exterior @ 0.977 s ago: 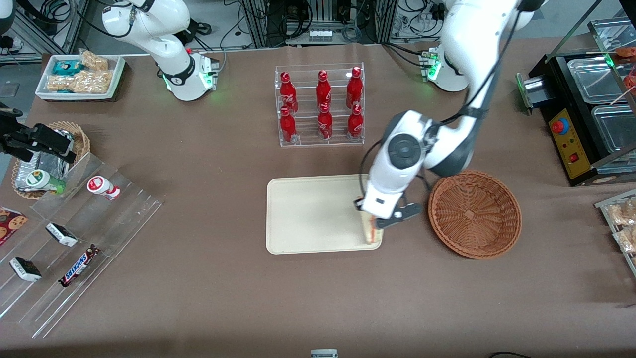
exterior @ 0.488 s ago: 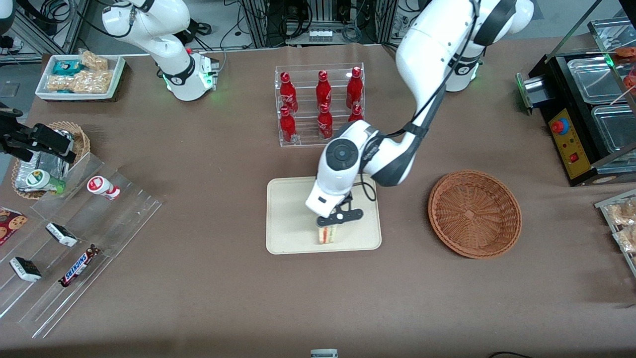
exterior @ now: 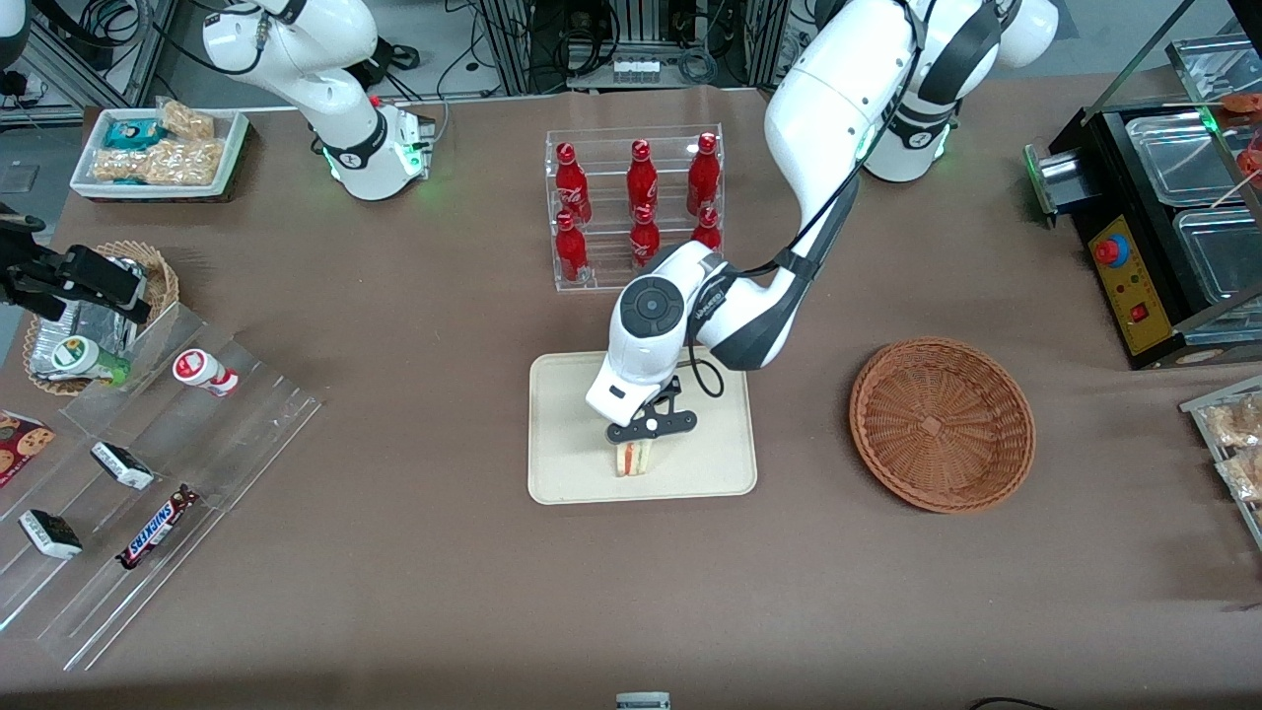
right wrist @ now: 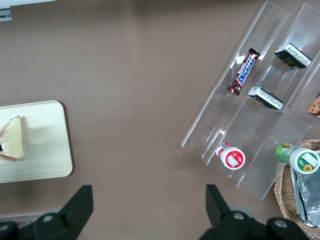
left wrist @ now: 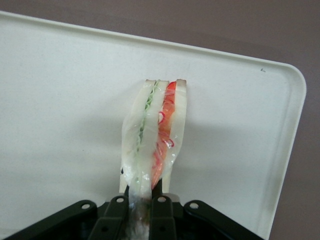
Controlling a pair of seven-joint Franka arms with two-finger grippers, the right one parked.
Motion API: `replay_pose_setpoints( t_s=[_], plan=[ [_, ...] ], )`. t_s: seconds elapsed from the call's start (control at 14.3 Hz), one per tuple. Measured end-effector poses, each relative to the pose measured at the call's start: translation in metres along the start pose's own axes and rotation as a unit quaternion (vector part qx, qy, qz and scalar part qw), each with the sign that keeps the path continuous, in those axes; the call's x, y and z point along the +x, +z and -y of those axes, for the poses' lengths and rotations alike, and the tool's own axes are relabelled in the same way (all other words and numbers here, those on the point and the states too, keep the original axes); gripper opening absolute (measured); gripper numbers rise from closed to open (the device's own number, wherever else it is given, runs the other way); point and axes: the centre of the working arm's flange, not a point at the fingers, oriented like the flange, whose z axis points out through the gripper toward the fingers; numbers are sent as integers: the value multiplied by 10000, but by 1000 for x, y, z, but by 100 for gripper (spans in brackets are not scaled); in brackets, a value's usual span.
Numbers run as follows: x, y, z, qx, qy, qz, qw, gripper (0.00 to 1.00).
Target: Place sandwich from basket to tray
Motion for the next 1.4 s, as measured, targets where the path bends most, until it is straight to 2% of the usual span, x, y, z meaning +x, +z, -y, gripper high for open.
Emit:
replay_pose_setpoints(
  t_s=[0.14, 0.21, 0.35, 0.49, 0.56, 0.63, 0.84, 0.98, 1.19, 1.4],
  plan=[
    [0, 1, 0, 3, -61, 0, 10000, 31],
    [2, -3, -1, -30, -88, -30, 10000, 42],
    [10, -27, -7, -195, -132, -170, 9996, 58],
    [15, -74, -13, -445, -139, -378, 9982, 81],
    [16, -101, -13, -518, -144, -452, 9975, 89],
    [18, -125, -8, -488, -173, -456, 9976, 99],
    [37, -173, 23, -337, -397, -428, 9977, 100],
    [56, -180, 56, -212, -564, -391, 9974, 100],
    [89, -180, 127, 18, -379, -287, 9989, 100],
    [111, -194, 202, 153, -202, -215, 9994, 100]
  ],
)
